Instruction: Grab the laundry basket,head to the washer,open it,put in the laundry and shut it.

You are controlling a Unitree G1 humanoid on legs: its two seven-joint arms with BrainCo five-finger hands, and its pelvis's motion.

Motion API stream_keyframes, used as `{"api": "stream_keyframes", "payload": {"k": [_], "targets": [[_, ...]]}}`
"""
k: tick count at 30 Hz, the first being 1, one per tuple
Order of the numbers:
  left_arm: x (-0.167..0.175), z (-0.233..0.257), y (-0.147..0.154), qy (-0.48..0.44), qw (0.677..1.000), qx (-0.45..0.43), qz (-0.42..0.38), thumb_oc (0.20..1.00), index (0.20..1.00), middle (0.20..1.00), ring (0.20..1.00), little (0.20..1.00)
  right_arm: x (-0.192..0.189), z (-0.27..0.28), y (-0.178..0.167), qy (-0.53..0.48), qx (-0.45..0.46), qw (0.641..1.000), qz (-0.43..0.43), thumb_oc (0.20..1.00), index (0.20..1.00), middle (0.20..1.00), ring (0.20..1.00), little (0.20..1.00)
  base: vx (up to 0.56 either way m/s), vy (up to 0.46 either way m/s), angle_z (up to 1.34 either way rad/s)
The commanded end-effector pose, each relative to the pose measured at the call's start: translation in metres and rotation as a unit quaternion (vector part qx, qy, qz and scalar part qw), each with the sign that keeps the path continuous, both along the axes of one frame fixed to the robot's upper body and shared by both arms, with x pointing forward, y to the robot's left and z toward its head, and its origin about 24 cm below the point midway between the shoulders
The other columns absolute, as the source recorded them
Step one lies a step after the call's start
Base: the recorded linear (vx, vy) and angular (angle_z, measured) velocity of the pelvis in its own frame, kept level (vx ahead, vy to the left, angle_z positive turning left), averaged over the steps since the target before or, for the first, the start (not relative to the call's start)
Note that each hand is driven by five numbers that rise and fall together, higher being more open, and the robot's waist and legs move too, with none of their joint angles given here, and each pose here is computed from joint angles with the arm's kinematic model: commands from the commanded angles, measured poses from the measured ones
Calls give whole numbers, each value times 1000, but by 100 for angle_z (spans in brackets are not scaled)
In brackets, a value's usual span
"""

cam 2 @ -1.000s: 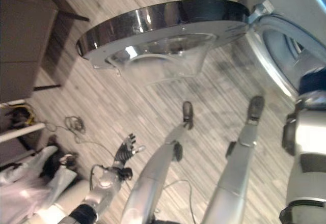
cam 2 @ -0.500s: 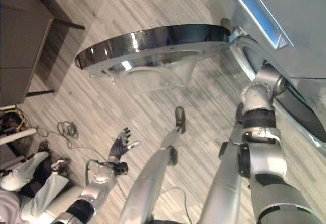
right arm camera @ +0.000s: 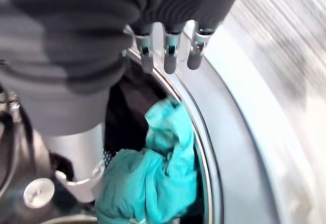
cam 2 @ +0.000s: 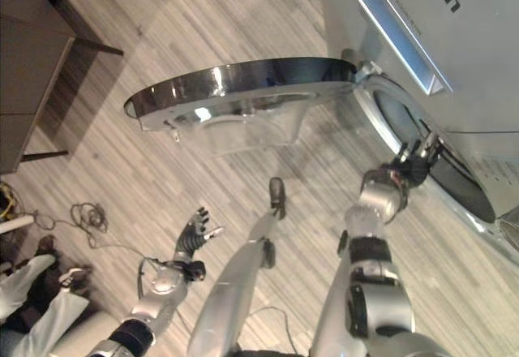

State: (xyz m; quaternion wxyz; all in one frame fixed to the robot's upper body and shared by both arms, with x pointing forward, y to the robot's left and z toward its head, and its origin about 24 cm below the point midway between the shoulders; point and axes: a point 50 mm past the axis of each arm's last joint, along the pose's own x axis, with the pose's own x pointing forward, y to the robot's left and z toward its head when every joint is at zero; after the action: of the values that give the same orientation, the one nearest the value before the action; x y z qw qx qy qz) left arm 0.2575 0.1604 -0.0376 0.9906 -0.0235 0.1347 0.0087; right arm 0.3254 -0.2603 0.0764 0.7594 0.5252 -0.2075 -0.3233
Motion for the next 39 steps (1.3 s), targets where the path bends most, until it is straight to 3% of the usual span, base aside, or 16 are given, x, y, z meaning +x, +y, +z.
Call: {"api": "stream_keyframes", "payload": {"k": [1, 6, 8, 12, 13, 16, 17, 21, 22, 24, 28, 31, 33, 39], "targets": [[-8, -7, 4, 8, 1000, 14, 2, 1000, 1000, 1000, 1000, 1000, -4, -13, -7, 46, -52, 997, 29, 1000, 1000, 1000, 1000, 1000, -32, 59, 2], [-12, -14, 20, 22, 998, 42, 29, 1000, 1000, 1000, 1000, 1000, -37, -91, 15, 213, -72, 966, 129, 1000, 1000, 1000, 1000, 1000, -12, 26, 0], [-13, -15, 23, 25, 998, 51, 32, 1000, 1000, 1000, 1000, 1000, -43, -102, 19, 233, -68, 959, 143, 1000, 1000, 1000, 1000, 1000, 8, 8, -2], [-27, -37, 51, 87, 986, 126, 62, 1000, 1000, 1000, 1000, 1000, -103, -168, 21, 421, -125, 867, 235, 1000, 1000, 1000, 1000, 1000, 73, 14, -6], [-27, -37, 51, 87, 986, 126, 62, 1000, 1000, 1000, 1000, 1000, -103, -168, 21, 421, -125, 867, 235, 1000, 1000, 1000, 1000, 1000, 130, -9, 10], [-42, -52, 62, 135, 976, 155, 77, 1000, 1000, 1000, 1000, 1000, -140, -193, 17, 495, -129, 819, 258, 1000, 1000, 1000, 1000, 1000, 134, -11, -9], [-52, -62, 63, 164, 970, 167, 71, 1000, 1000, 1000, 1000, 1000, -165, -207, 12, 543, -121, 788, 263, 1000, 1000, 1000, 1000, 1000, 118, -3, 0], [-67, -73, 71, 202, 960, 182, 67, 1000, 1000, 1000, 1000, 1000, -192, -216, 4, 589, -118, 754, 267, 1000, 1000, 1000, 1000, 1000, 114, 13, 7], [-77, -78, 74, 224, 954, 189, 62, 1000, 1000, 1000, 1000, 1000, -205, -221, 3, 619, -129, 723, 279, 1000, 1000, 1000, 1000, 1000, 140, 13, -9], [-83, -81, 77, 236, 950, 195, 61, 1000, 1000, 1000, 1000, 1000, -213, -224, 3, 631, -132, 709, 286, 1000, 1000, 1000, 1000, 1000, 111, 2, -5], [-112, -99, 81, 310, 922, 231, 30, 1000, 1000, 1000, 1000, 1000, -238, -233, 4, 682, -150, 638, 323, 1000, 1000, 1000, 1000, 1000, 91, 3, -5], [-121, -104, 83, 335, 912, 233, 29, 1000, 1000, 1000, 1000, 1000, -243, -235, 7, 689, -156, 622, 338, 1000, 1000, 1000, 1000, 1000, 54, 6, -7], [-129, -108, 82, 357, 903, 237, 17, 1000, 1000, 1000, 1000, 1000, -264, -240, 9, 720, -163, 566, 367, 1000, 1000, 1000, 1000, 1000, 86, 1, -12], [-126, -110, 72, 357, 907, 223, 0, 1000, 1000, 1000, 1000, 1000, -286, -244, 13, 746, -167, 505, 401, 1000, 1000, 1000, 1000, 1000, 21, -3, 5]]}}
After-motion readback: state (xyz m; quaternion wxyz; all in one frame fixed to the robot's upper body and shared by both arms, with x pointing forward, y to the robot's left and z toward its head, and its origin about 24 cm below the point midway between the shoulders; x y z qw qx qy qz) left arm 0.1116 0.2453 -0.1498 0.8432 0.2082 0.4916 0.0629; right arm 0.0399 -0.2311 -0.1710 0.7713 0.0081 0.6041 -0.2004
